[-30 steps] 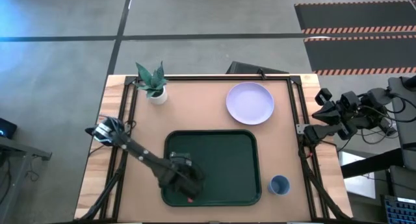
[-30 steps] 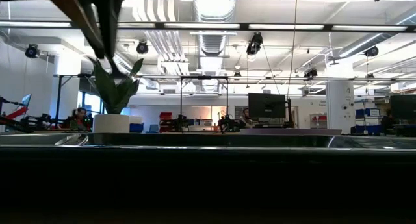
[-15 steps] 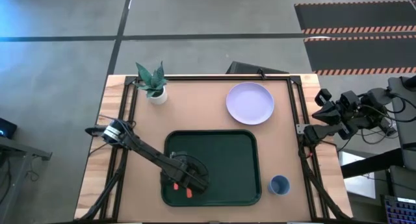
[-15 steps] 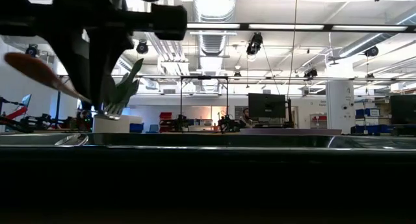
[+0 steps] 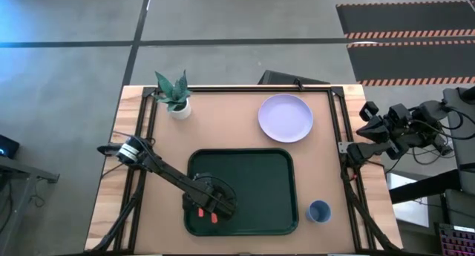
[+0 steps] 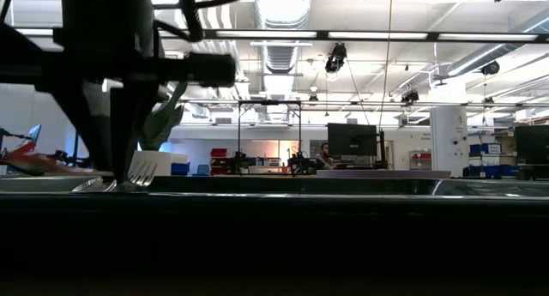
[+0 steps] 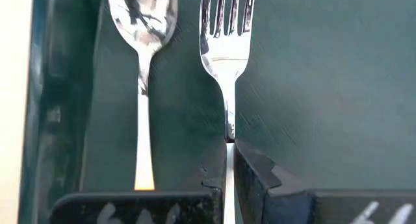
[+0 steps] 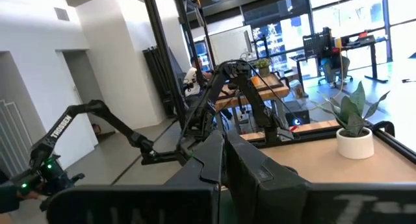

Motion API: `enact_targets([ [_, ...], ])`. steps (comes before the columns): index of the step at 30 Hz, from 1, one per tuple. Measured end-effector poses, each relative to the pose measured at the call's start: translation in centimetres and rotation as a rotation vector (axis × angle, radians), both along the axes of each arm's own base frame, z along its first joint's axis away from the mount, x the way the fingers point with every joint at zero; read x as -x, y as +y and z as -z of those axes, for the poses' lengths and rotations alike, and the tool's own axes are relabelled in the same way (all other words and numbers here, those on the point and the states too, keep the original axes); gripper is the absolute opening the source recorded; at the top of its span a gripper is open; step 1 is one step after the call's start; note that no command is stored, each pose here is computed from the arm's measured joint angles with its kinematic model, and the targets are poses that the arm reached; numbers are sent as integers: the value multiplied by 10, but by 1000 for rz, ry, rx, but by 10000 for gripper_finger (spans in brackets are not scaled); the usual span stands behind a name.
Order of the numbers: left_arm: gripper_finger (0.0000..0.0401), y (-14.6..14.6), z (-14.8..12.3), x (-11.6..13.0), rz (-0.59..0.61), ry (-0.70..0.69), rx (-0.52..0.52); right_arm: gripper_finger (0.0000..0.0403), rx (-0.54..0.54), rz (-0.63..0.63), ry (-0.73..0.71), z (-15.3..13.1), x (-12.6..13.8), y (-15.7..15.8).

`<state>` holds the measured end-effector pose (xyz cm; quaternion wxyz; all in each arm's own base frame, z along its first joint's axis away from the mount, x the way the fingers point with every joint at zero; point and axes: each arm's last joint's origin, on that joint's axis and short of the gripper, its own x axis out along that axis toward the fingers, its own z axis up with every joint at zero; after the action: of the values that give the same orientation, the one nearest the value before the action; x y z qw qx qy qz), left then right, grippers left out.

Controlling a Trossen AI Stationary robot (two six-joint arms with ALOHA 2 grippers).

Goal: Pick and place plate/cup/fork/spoon on tray
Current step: Put the orange fork to the right of the orange spoon on the dark green tray

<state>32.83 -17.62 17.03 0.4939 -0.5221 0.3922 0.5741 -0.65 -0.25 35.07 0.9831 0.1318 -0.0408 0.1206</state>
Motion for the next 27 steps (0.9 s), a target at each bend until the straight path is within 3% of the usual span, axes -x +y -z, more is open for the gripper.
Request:
enact_targets([
  [11, 0, 3, 25, 8, 5, -14, -1, 9, -5, 0, -12, -1, 0, 0],
  [18, 2, 4, 24, 9, 25, -7, 0, 9, -5, 1, -12, -1, 0, 0],
  [27, 52, 6, 16, 11, 83, -9, -16, 9, -3, 1, -11, -1, 0, 0],
])
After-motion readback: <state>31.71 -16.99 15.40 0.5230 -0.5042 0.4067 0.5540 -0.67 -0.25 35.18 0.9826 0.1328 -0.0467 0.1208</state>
